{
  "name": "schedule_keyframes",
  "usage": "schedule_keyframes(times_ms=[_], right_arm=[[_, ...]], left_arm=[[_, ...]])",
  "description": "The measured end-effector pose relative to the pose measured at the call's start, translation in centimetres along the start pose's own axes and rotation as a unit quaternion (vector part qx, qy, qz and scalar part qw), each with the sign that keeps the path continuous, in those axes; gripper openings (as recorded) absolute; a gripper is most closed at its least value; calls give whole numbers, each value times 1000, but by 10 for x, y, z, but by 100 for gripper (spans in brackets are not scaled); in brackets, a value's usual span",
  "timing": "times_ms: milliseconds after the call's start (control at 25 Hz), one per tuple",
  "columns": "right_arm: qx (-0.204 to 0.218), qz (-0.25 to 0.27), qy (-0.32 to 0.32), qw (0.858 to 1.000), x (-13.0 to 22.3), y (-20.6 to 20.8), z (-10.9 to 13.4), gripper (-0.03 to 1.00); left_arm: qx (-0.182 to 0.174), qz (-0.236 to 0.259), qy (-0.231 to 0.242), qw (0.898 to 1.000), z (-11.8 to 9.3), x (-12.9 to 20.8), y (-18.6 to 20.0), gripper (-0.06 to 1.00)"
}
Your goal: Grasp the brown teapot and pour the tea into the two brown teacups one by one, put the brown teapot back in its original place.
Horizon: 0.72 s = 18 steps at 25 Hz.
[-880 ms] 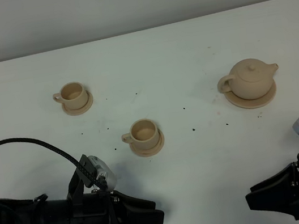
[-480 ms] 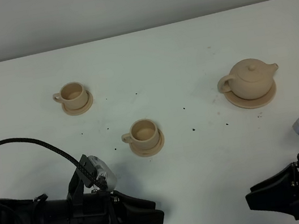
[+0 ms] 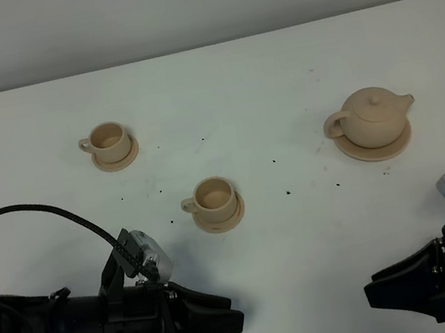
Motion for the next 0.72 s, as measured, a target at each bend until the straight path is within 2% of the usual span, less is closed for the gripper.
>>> schedule_keyframes(times_ms=[120, 240, 400, 480, 560, 600, 720], right_arm=[[2, -8, 6, 1000, -8, 0, 0, 31], [6, -22, 9, 1000, -24, 1, 1, 31], [16, -29, 11, 999, -43, 3, 2, 31], [19, -26, 16, 999, -49, 4, 3, 31], [23, -23, 27, 999, -55, 5, 4, 31], [24, -22, 32, 999, -58, 6, 5, 31], [26, -27, 48, 998, -70, 8, 8, 31]], left_arm=[[-10, -15, -5, 1000, 1, -13, 5, 38], [-31, -37, -12, 999, 4, -42, 14, 38], [-63, -36, -27, 997, 0, -79, 37, 38], [-90, -27, -17, 995, -3, -94, 52, 38], [-120, -7, -27, 992, -10, -103, 70, 38], [-139, -7, -10, 990, -14, -109, 81, 38], [-211, 30, -6, 977, -23, -112, 115, 38]])
Point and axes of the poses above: a point on each arm's last joint axis where the gripper is mounted, y pointing back along that axis away from the gripper, z along the wrist's bending axis when the last joint is at zero, x = y × z, the point moved 7 cm from there along -y, pointing out along that axis toward the gripper, and after that the axes turned 15 degrees about -y, right-handed, at the moved point
